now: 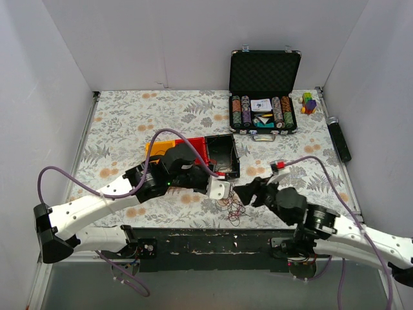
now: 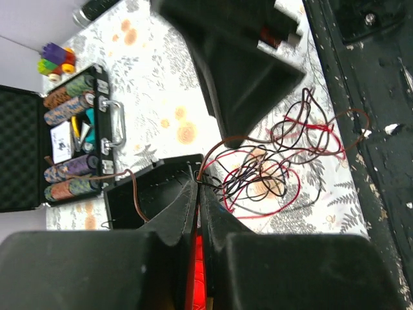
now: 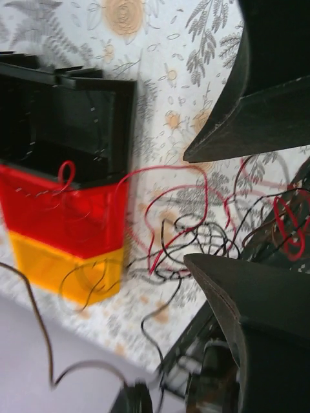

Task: Untangle the cables
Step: Untie the cable.

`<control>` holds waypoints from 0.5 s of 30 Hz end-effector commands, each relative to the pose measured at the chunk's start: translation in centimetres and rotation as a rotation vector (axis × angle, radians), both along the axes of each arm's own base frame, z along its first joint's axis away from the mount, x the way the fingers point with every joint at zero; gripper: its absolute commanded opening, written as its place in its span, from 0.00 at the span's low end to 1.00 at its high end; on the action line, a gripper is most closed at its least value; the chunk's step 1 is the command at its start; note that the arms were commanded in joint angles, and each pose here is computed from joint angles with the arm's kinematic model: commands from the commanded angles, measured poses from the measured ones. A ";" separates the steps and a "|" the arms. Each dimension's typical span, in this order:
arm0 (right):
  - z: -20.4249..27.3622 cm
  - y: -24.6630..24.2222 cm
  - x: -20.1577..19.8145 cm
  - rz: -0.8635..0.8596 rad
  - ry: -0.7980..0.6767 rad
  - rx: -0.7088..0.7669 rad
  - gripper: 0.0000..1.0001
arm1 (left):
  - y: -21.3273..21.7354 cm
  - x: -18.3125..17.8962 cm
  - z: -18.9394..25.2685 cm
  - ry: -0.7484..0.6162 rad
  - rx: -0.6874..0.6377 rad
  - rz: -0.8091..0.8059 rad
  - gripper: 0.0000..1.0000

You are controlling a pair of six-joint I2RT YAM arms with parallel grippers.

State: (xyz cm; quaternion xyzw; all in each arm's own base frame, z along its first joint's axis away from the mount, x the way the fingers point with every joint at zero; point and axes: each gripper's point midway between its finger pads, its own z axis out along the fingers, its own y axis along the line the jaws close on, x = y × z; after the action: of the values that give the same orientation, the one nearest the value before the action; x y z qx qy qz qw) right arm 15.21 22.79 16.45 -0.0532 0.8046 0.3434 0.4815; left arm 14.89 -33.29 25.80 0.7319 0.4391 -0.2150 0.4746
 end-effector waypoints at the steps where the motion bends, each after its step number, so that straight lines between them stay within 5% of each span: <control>1: 2.7 -2.6 -0.2 -0.028 -0.069 0.080 0.67 | 0.0 -0.1 2.8 0.006 -0.085 0.034 0.00; 15: 10.7 -0.9 -2.7 0.200 -0.250 0.176 0.69 | -0.8 -0.5 0.7 0.156 -0.088 0.084 0.00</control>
State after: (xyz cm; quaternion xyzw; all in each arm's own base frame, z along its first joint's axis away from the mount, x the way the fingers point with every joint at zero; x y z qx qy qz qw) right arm 13.33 20.36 21.70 -0.0963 0.7527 0.3952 0.5178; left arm 14.54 -33.77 26.63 0.6804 0.4891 -0.2599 0.4798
